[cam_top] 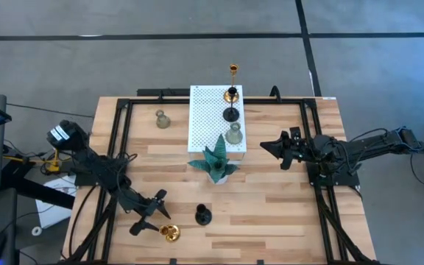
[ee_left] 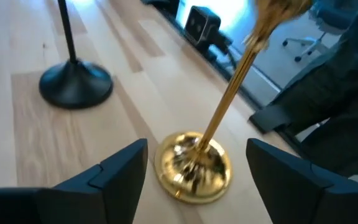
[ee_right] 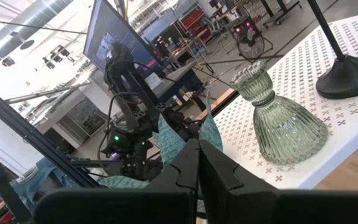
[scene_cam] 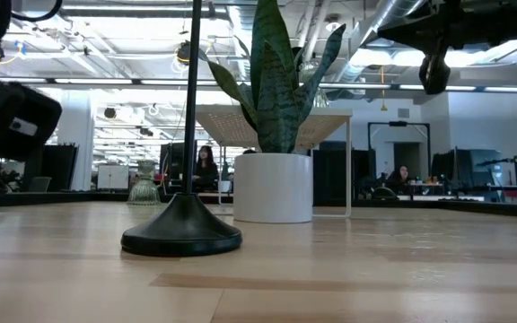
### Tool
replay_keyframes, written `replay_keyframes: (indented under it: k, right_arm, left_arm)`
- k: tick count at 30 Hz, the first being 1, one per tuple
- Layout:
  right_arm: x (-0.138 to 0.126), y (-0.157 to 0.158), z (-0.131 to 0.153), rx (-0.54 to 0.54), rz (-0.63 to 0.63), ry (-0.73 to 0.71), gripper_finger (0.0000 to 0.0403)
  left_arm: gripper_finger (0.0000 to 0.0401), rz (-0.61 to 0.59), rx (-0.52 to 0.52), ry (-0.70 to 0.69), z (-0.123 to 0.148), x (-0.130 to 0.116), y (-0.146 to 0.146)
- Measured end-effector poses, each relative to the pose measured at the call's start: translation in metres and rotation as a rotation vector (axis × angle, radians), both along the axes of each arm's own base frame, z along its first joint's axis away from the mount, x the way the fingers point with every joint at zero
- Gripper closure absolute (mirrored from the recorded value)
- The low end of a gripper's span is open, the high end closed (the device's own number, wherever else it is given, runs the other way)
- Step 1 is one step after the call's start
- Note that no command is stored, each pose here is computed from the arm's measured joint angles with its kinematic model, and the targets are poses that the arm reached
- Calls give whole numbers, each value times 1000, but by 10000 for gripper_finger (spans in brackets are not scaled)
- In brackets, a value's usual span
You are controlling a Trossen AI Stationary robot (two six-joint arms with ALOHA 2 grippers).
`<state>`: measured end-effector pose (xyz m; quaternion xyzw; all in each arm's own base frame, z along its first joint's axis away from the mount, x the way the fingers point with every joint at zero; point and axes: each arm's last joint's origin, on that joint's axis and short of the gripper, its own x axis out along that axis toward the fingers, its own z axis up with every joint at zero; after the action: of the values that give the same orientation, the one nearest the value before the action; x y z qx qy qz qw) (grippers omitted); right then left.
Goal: Pick & Place candle stick holders
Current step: Put the gold candle holder on the shelf aligned with the other gold candle holder
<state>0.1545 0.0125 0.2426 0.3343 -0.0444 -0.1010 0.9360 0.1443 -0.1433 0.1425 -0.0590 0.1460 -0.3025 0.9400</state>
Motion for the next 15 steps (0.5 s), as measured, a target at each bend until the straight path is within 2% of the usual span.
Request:
replay_keyframes:
  k: [4,8,15]
  right_arm:
    - [0,0,0,0,0,0,403]
    - [0,0,0,0,0,0,403]
    - [0,0,0,0,0,0,403]
  left_arm:
    - [126,4,5,13,-6,2,-2]
    - [134,4,-39,-28,-4,6,-6]
    - [147,-22,-39,-20,-3,18,-20]
